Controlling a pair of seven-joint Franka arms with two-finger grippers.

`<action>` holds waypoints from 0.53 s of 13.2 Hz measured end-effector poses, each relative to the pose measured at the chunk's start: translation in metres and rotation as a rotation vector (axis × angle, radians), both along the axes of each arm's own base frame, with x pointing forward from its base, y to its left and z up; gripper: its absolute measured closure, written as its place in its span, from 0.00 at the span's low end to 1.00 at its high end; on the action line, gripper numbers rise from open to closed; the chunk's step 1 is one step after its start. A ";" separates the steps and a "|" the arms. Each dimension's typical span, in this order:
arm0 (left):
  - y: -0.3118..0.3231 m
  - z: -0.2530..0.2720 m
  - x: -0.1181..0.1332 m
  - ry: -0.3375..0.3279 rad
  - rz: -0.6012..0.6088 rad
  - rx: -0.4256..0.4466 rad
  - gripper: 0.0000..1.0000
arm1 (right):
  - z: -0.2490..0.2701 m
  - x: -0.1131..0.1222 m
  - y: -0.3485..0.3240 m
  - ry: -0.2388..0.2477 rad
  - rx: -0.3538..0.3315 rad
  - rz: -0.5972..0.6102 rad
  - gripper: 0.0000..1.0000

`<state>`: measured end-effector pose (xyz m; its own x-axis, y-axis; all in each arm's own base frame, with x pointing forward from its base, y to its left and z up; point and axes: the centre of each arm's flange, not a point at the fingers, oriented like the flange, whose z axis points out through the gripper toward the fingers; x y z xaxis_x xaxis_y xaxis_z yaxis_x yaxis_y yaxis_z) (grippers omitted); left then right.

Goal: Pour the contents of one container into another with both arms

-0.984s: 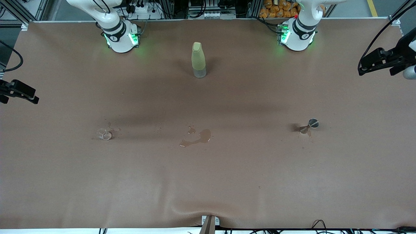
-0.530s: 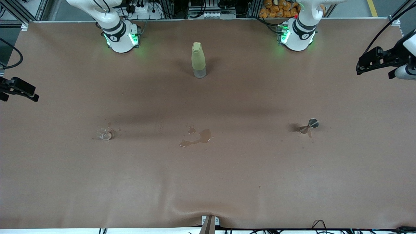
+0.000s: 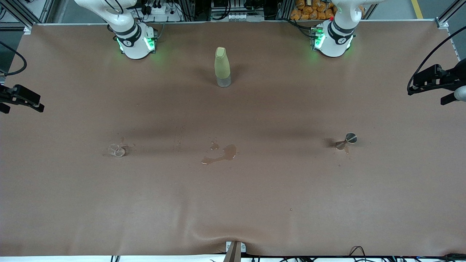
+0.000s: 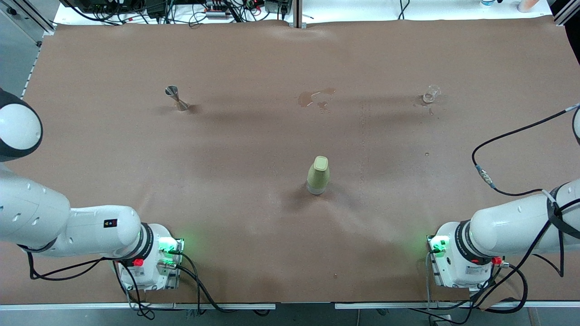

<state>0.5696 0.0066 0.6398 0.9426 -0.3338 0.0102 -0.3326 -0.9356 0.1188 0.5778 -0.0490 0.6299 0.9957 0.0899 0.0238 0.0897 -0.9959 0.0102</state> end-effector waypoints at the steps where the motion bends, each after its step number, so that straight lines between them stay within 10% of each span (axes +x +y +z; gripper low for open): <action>1: 0.000 -0.001 0.002 -0.009 -0.031 -0.007 0.00 | 0.000 0.000 -0.003 0.002 -0.001 0.020 0.00; 7: 0.047 -0.041 0.013 -0.009 -0.335 -0.108 0.00 | -0.004 -0.010 -0.048 0.042 -0.003 0.446 0.00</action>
